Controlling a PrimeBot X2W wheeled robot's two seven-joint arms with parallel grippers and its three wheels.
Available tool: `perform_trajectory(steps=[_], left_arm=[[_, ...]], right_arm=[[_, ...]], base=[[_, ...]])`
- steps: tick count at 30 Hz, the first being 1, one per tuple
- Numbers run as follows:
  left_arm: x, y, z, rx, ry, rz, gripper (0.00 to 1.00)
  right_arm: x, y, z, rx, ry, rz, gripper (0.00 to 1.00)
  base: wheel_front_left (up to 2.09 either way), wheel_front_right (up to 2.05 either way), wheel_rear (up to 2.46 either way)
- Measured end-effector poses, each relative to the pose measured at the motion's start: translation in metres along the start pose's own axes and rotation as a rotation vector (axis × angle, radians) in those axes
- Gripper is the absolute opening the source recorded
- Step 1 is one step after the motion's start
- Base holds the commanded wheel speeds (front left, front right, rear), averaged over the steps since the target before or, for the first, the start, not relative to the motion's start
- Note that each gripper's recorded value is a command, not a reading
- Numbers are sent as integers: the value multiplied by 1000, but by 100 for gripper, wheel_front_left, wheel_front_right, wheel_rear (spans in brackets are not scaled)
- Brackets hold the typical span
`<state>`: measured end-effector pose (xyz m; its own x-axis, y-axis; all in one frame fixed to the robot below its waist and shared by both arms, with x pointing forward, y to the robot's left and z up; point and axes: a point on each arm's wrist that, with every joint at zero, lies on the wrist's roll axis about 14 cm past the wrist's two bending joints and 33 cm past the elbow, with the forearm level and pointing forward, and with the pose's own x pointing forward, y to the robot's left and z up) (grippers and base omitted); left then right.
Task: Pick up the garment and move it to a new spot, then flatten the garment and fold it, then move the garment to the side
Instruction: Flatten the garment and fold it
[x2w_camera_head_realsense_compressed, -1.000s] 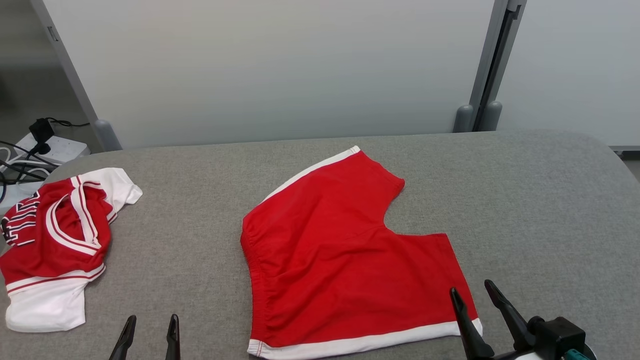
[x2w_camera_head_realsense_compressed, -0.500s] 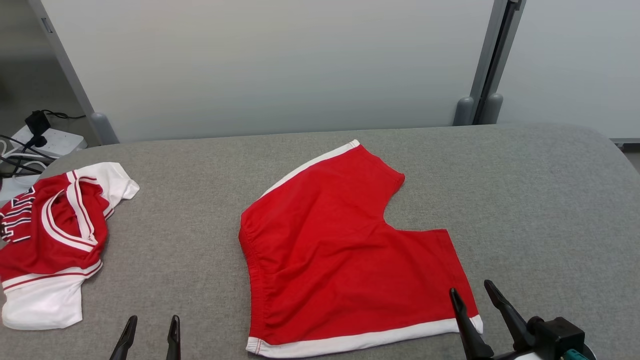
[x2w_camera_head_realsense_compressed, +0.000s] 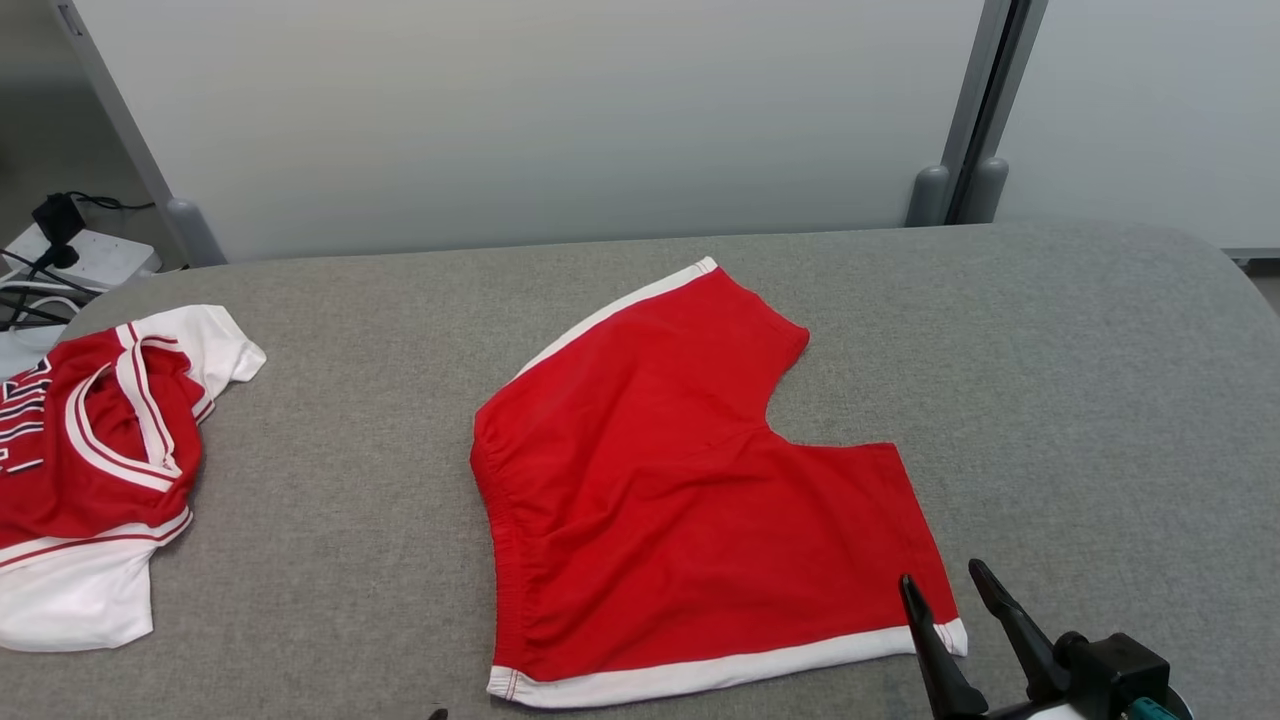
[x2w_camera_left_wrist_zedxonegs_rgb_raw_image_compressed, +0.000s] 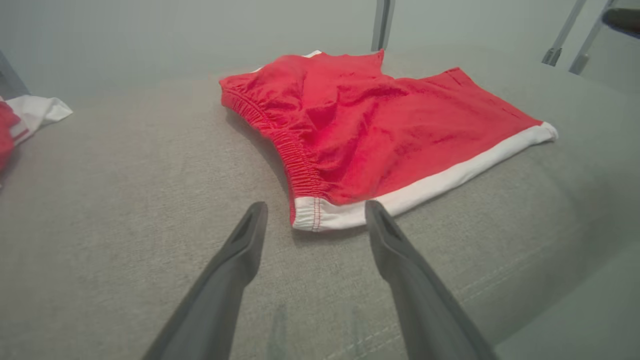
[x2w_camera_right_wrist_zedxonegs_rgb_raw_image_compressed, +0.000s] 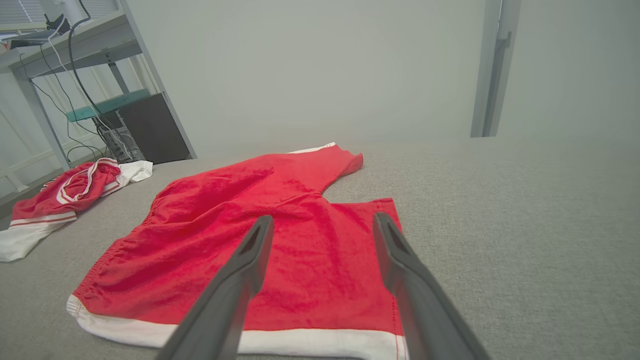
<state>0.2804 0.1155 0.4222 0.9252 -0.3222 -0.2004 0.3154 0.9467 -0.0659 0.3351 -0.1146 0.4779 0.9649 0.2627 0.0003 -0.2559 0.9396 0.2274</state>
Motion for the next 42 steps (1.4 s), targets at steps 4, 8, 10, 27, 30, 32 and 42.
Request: perform_trajectory(steps=[4,8,10,27,30,32,42], left_arm=[[6,-6,-17,18,64,-55,100],[25,-6,-17,30,78,-96,100],[30,-6,-19,39,89,-105,100],[41,-5,-38,-1,171,-130,100],[44,-6,-39,-11,174,-135,100],[47,-6,-36,-14,169,-141,98],[44,-16,-46,-40,208,-181,0]], right_arm=[[1,-2,-4,1,14,-2,100],[3,-4,-8,-1,31,-4,100],[4,-6,-10,-4,36,-5,100],[12,-14,-9,-17,41,-6,100],[12,-15,-10,-17,45,-8,100],[12,-15,-11,-17,47,-9,100],[14,-17,-14,-11,58,-13,100]], base=[[0,0,0],[0,0,0],[0,0,0],[0,0,0],[0,0,0],[0,0,0],[0,0,0]])
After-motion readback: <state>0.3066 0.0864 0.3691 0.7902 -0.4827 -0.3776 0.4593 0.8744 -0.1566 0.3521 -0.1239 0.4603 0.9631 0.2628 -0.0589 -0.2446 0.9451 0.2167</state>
